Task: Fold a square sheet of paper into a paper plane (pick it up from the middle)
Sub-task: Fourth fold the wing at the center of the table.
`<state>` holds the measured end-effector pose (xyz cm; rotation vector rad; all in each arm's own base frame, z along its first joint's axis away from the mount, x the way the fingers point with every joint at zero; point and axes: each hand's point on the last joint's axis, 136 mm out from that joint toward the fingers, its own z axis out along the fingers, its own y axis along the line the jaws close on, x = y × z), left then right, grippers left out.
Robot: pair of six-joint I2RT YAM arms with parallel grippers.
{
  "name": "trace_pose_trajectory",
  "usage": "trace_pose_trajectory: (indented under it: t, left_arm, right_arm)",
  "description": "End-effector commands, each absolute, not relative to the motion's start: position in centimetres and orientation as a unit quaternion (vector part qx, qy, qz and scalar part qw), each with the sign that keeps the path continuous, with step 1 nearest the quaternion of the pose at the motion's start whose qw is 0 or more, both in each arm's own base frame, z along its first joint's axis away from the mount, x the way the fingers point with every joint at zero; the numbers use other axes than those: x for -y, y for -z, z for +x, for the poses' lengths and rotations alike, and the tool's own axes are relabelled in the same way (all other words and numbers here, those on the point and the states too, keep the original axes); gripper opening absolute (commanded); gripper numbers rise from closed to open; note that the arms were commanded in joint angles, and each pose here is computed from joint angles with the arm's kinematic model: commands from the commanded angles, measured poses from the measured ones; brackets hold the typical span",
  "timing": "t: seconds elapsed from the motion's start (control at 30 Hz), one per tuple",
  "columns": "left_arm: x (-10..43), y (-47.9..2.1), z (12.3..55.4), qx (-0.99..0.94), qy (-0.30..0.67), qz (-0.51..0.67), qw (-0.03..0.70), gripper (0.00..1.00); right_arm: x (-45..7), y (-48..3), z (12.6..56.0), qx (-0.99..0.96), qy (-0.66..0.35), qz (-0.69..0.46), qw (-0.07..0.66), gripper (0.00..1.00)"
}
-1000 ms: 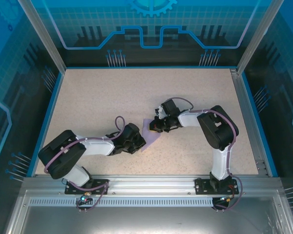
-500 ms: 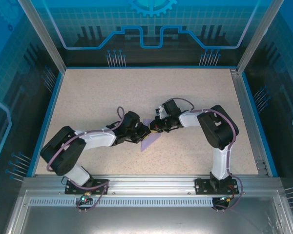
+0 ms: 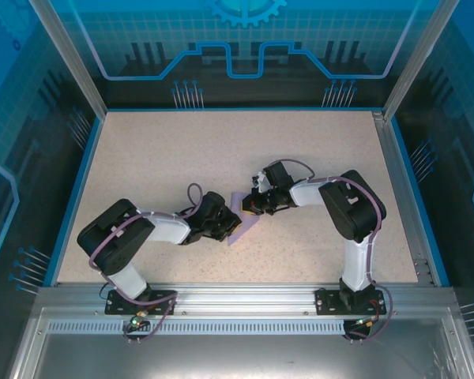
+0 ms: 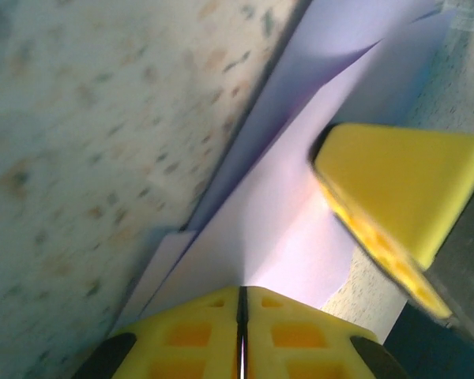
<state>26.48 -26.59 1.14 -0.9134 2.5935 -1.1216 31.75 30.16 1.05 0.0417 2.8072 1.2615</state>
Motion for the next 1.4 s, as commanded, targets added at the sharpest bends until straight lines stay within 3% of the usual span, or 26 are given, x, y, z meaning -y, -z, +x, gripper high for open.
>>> trace_pose_trajectory:
  t: [0.0,0.6,0.93,1.23,1.37]
  left_arm:
    - [22.1,4.2,19.9,-0.906,0.254,-0.338,0.015,0.14]
    - [21.6,-0.1,17.9,-0.932,0.255,-0.257,0.024,0.19]
    - [24.7,-5.3,21.8,-0.901,0.351,-0.242,0.081,0.23]
    - [27.8,-4.9,23.8,-0.881,0.407,-0.231,0.070,0.25]
    - [25.7,-1.7,22.4,-0.903,0.337,-0.264,0.047,0.24]
  right_arm:
    - [-26.7,4.4,29.9,-0.945,-0.321,0.068,-0.012,0.04]
    - [-26.5,4.4,29.7,-0.948,-0.312,0.069,-0.017,0.04]
    - [-26.4,4.4,29.4,-0.948,-0.309,0.069,-0.021,0.04]
    - [-26.5,4.5,29.2,-0.950,-0.304,0.069,-0.021,0.05]
    - [-26.4,4.6,29.0,-0.950,-0.303,0.070,-0.022,0.05]
